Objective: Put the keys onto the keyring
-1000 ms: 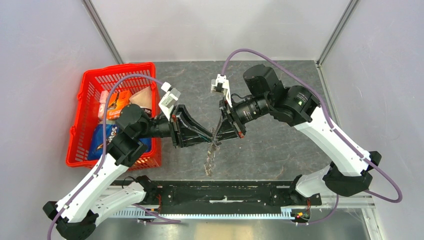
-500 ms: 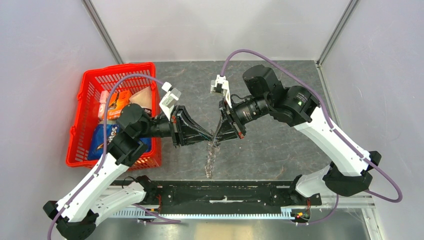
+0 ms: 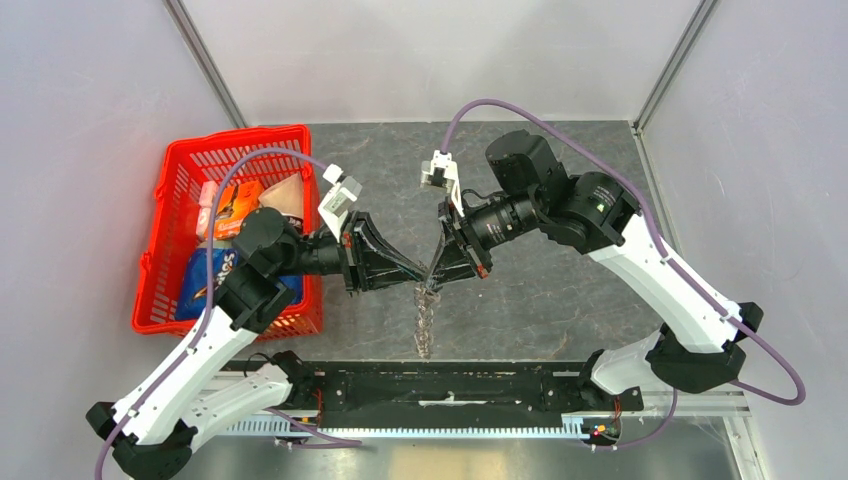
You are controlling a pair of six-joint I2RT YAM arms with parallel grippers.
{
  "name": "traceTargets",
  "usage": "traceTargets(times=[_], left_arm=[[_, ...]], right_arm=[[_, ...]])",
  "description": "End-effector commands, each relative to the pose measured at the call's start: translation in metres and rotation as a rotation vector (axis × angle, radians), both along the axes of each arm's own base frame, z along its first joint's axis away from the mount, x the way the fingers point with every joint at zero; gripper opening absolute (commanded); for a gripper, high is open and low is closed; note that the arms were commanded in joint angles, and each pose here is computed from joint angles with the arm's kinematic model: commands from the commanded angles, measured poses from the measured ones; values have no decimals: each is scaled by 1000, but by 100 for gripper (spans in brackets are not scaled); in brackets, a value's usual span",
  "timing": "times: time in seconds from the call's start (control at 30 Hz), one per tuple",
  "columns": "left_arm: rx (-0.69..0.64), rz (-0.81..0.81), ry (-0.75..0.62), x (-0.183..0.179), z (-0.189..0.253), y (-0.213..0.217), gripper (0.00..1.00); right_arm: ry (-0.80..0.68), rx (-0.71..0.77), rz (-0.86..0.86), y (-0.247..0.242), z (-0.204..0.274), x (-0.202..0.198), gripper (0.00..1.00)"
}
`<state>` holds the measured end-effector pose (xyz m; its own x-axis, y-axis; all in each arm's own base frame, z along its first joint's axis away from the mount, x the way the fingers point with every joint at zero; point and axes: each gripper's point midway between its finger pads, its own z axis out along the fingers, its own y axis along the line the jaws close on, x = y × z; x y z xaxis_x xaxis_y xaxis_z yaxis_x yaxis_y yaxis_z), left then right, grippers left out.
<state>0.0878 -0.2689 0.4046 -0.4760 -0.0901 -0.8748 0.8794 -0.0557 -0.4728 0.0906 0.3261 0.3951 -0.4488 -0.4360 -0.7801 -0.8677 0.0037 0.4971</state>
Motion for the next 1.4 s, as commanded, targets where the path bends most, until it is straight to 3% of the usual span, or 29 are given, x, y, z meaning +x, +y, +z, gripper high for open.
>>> traceTargets(times=[0.0,0.23,0.33,0.47,0.6,1.03,1.37], left_arm=[[-20,-28,-68,-9,6,4,2],[-77,-4,-121,-11,18,8,2],[-111,10,-125,-11,25,10,2],[-153,24,-133,-11,33,11,2],[-195,42,-138,-9,40,12,2],[-395,129,-123,-4,72,25,2],[-460,112,-125,-9,83,30,2]], right_arm=[[-65,89,-9,3,25,1,0],[-75,126,-10,2,31,-1,10],[-75,137,-9,2,33,-2,19],[-80,174,1,-1,41,-7,41],[-97,210,-9,-9,53,-13,50],[-212,261,-89,-21,62,-6,50],[-282,291,-54,-11,69,1,46]])
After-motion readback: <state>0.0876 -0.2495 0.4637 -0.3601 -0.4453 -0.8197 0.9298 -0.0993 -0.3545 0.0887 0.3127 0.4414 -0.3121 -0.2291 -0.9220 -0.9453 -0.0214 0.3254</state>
